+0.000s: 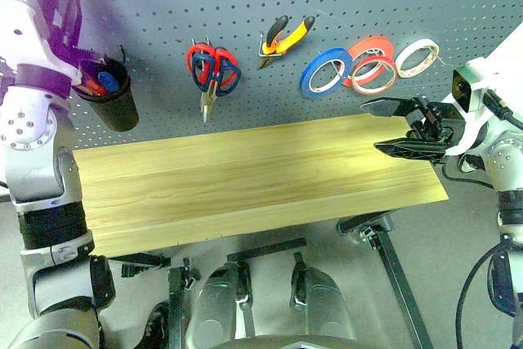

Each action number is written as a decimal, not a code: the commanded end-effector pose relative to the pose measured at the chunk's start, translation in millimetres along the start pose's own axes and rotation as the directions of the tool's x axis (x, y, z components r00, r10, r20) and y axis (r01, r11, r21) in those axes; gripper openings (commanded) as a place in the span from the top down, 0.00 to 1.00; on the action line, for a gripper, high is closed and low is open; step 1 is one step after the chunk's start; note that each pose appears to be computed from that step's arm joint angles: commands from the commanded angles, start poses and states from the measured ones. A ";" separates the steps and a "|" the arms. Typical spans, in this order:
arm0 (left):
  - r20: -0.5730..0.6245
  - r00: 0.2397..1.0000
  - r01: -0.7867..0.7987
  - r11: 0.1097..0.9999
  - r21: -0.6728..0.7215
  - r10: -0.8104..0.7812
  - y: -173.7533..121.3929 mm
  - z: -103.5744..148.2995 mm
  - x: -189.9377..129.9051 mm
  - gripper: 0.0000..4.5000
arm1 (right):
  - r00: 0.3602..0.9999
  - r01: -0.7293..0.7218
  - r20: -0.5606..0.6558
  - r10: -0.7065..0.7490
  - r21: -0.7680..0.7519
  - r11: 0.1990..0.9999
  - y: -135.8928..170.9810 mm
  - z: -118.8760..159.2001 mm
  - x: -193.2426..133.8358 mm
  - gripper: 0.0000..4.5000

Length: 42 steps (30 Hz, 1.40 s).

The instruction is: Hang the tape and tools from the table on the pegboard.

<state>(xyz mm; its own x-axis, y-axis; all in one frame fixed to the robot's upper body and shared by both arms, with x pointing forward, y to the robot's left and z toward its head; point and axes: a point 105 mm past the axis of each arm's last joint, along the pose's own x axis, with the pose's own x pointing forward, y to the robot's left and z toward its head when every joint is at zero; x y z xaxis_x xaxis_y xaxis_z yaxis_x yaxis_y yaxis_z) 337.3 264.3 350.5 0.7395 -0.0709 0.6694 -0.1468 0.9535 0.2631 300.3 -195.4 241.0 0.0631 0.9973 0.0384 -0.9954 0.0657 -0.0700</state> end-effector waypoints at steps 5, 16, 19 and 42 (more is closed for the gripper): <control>0.051 0.999 -0.007 1.000 0.018 0.006 3.0 9.3 6.7 0.85 | 1.000 -0.013 -0.002 0.013 -0.043 0.999 4.1 9.1 0.2 0.00; 0.020 0.999 -0.034 0.999 0.010 0.034 12.3 -3.7 2.5 0.85 | 1.000 -0.006 -0.005 0.005 -0.042 0.999 5.1 9.1 -1.3 0.00; -0.017 0.999 -0.040 0.999 0.004 0.040 11.8 -14.7 -2.2 0.85 | 1.000 -0.008 -0.005 0.007 -0.043 0.999 5.2 9.2 -0.4 0.00; -0.120 0.992 -0.046 0.999 -0.018 0.044 3.4 -47.6 -34.5 0.85 | 1.000 -0.005 -0.009 0.005 -0.047 0.999 5.8 11.1 0.3 0.00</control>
<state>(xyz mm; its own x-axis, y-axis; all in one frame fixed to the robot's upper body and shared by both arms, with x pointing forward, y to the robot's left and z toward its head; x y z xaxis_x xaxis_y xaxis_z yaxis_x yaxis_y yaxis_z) 346.3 282.4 299.6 0.8057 0.0061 0.5923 -0.1750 0.9578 0.2282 299.1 -193.9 238.6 0.0687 0.9974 0.0206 -0.9960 0.0697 -0.0552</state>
